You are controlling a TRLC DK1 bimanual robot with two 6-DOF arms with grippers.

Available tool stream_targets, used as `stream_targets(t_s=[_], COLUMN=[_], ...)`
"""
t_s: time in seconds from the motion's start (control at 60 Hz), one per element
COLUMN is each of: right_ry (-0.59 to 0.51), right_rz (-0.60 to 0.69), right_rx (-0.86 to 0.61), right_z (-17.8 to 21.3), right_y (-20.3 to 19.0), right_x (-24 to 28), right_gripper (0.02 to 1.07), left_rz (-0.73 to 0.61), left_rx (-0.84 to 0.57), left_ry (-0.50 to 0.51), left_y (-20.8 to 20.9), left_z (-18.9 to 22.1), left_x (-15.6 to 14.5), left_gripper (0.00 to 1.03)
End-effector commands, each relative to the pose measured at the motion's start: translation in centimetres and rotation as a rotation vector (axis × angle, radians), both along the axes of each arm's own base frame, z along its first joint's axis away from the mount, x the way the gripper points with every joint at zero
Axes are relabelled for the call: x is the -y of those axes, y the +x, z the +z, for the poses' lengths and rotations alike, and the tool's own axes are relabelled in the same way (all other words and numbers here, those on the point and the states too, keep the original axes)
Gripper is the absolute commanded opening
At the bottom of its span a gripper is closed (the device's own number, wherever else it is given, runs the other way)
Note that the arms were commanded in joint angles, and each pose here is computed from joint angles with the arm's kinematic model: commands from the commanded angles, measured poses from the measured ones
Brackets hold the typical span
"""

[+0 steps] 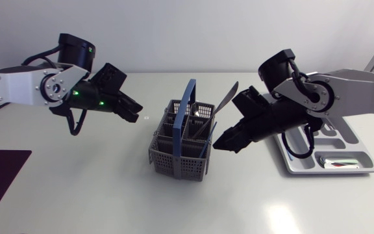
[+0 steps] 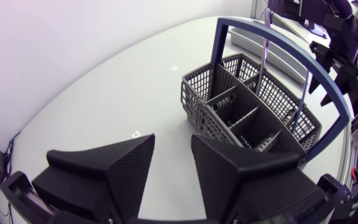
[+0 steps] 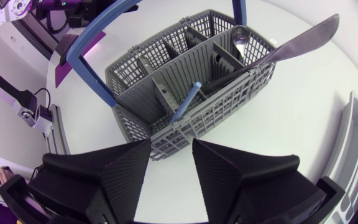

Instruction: Unload the cutlery basket into the drawer organizer.

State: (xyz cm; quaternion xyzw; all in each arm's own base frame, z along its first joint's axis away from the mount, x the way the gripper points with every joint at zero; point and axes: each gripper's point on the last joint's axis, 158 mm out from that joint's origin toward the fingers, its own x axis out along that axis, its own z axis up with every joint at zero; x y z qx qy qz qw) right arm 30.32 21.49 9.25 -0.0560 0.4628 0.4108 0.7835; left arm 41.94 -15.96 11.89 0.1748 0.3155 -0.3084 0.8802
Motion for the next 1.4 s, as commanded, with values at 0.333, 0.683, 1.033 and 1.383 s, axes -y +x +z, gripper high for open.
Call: stream_targets(t_s=[0.333,0.683,1.033,1.383], right_ry=[0.019,0.001,0.037,0.040], right_rz=[-0.060,-0.032,0.025,0.010], right_rx=[0.032,0.035,0.172,0.310], right_z=[0.7,-0.8,5.9,14.2], right_y=[3.6,3.5,2.2,-1.2], right_x=[-1.4,-3.1,-4.6,-2.6], right_gripper=[0.33,0.16,0.13,0.13], left_rz=[-0.079,-0.124,-0.134,-0.148], left_rx=[0.043,0.051,0.051,0.063], left_ry=[-0.009,-0.014,-0.008,-0.009], left_y=[-6.6,-8.9,-9.3,-9.8], left_z=[1.9,2.0,1.6,2.0], left_x=[1.0,2.0,2.1,2.4], left_gripper=[0.46,0.46,0.46,0.46])
